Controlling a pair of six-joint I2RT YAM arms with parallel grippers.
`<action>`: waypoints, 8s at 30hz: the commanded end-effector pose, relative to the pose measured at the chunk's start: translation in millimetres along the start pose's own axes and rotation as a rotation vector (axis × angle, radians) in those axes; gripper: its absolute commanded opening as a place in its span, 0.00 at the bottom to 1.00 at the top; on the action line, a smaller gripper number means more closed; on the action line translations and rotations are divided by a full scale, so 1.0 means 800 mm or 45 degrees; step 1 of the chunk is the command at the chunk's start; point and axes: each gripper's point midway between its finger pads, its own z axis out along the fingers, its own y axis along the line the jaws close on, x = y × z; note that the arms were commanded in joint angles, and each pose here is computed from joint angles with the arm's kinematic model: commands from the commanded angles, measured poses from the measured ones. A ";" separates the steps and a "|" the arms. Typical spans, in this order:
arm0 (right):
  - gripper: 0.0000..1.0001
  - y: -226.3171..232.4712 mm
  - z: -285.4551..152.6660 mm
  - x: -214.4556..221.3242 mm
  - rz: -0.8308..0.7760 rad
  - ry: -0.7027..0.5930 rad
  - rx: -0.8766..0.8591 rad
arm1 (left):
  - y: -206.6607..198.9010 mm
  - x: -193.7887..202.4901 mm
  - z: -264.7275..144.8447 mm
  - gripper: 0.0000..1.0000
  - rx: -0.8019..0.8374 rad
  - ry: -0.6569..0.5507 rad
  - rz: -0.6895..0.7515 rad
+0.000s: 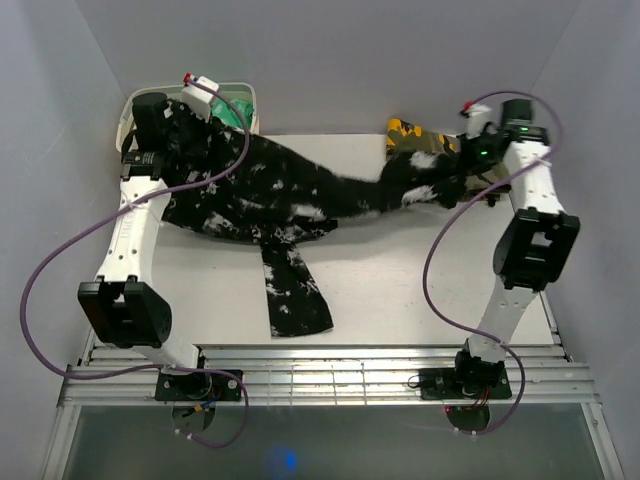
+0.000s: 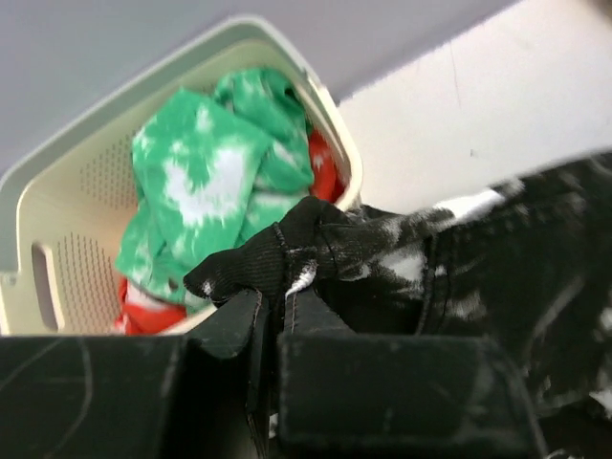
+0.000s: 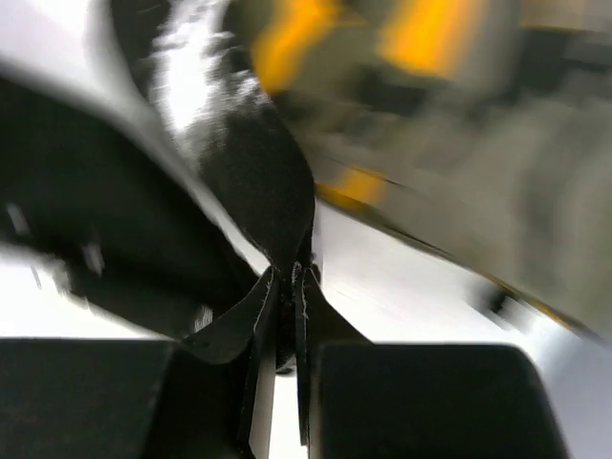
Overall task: Fold and stack the trousers
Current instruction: Flatten the trousers out
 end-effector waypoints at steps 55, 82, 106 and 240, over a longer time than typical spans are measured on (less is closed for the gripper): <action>0.48 0.476 0.178 -0.006 -0.040 0.021 -1.011 | -0.118 0.282 -0.199 0.67 0.191 0.604 -0.152; 0.08 0.513 0.211 0.054 0.007 0.157 -1.066 | -0.111 0.292 -0.196 0.58 0.150 0.625 -0.142; 0.08 0.170 0.006 -0.032 -0.295 -0.194 -0.120 | -0.075 0.311 -0.178 0.00 0.063 0.616 0.079; 0.66 -0.091 -0.130 0.205 -0.930 0.236 0.743 | 0.076 0.381 0.024 0.24 -0.033 0.813 -0.404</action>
